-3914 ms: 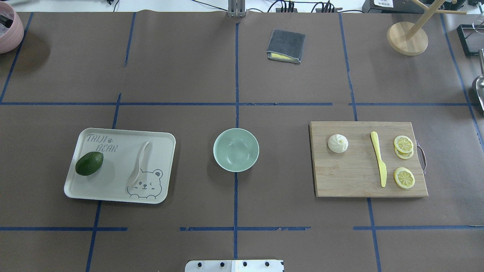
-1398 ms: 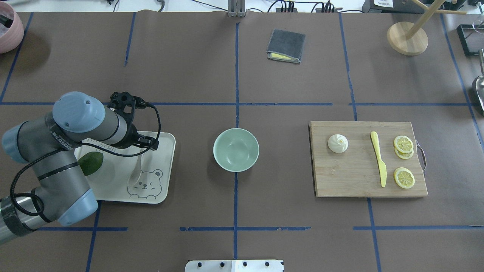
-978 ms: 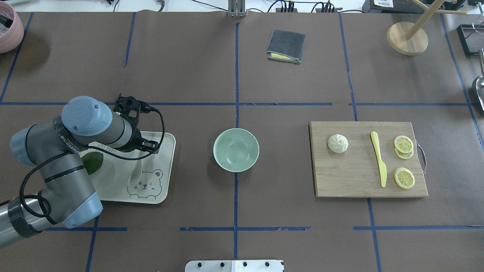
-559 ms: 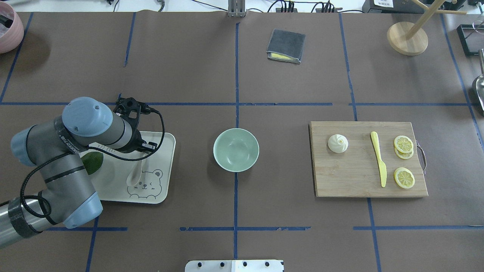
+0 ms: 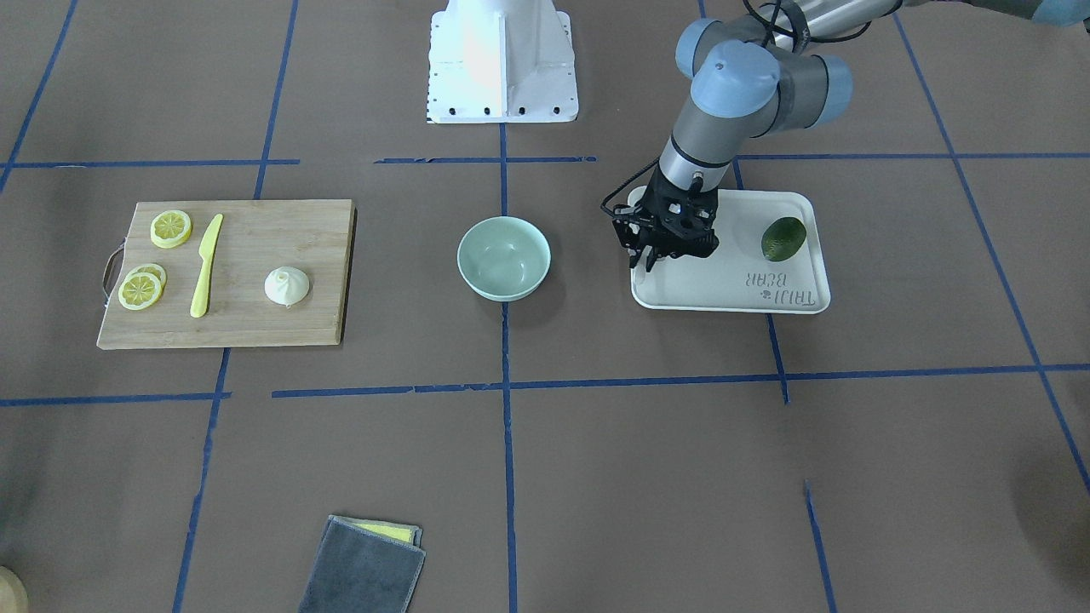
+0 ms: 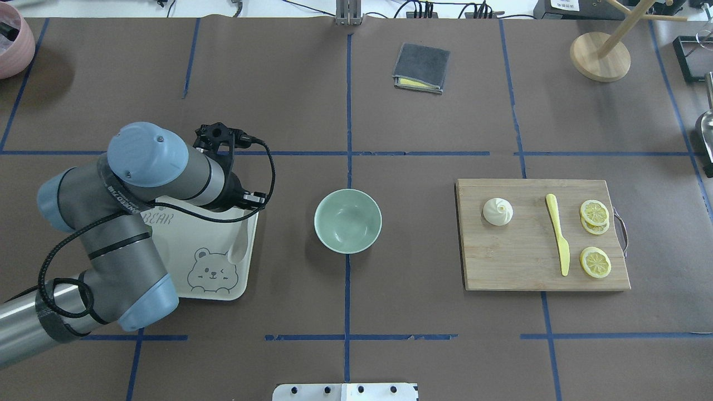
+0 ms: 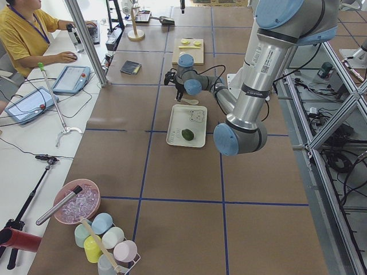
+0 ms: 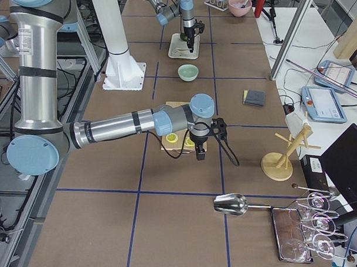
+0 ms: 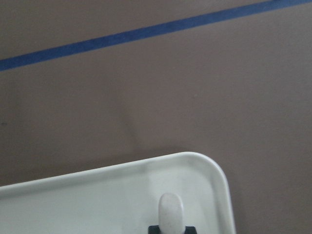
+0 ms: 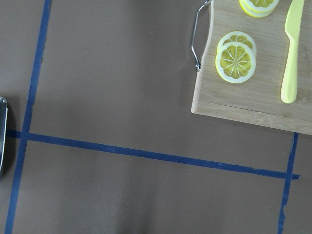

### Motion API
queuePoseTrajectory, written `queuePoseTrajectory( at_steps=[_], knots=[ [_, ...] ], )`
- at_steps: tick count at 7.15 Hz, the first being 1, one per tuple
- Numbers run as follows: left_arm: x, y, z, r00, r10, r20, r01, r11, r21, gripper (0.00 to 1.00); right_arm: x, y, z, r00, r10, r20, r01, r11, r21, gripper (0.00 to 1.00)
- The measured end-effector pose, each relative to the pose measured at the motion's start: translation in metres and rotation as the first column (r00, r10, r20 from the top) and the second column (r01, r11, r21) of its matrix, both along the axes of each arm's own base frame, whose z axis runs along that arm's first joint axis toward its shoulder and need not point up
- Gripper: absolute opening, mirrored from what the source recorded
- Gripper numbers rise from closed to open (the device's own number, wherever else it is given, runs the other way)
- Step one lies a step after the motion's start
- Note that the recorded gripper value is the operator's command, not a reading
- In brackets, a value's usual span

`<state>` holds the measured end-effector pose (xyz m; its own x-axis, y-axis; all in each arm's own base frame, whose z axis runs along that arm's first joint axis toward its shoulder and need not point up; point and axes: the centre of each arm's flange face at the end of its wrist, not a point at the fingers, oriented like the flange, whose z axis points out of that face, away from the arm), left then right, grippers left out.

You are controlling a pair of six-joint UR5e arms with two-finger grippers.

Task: Put spoon and bun in bowl

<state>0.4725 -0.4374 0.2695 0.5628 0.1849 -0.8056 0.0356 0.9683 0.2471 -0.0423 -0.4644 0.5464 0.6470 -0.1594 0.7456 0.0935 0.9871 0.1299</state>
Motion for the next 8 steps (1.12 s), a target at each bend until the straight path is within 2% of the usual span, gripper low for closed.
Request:
queuePoseTrajectory(
  at_steps=[2,3,5,6,7,8],
  knots=[
    [0.028,-0.011,-0.082,0.988,-0.059,-0.14,0.054,0.998,-0.039,0.0,-0.002,0.0,-0.003,1.0,-0.009,0.03,0.009,1.0,0.004,1.0],
    [0.046,-0.019,-0.102,0.978,-0.069,-0.196,0.063,0.997,-0.038,0.0,-0.003,0.0,-0.003,0.999,-0.01,0.033,0.01,1.0,0.004,1.0],
    [0.072,-0.025,-0.105,0.962,-0.096,-0.254,0.099,0.995,-0.003,0.0,-0.003,0.0,-0.003,0.999,-0.01,0.034,0.01,1.0,0.003,1.0],
    [0.082,-0.022,-0.101,0.959,-0.111,-0.262,0.119,0.993,0.015,0.29,-0.003,0.0,-0.003,0.999,-0.01,0.034,0.01,1.0,0.002,1.0],
    [0.087,-0.02,-0.098,0.957,-0.118,-0.266,0.13,0.991,0.025,0.73,-0.005,-0.001,-0.005,0.999,-0.01,0.036,0.01,1.0,0.003,1.0],
    [0.089,-0.019,-0.093,0.957,-0.121,-0.263,0.133,0.991,0.029,0.94,-0.01,-0.002,-0.009,0.999,-0.009,0.038,0.009,1.0,-0.003,1.0]
  ],
)
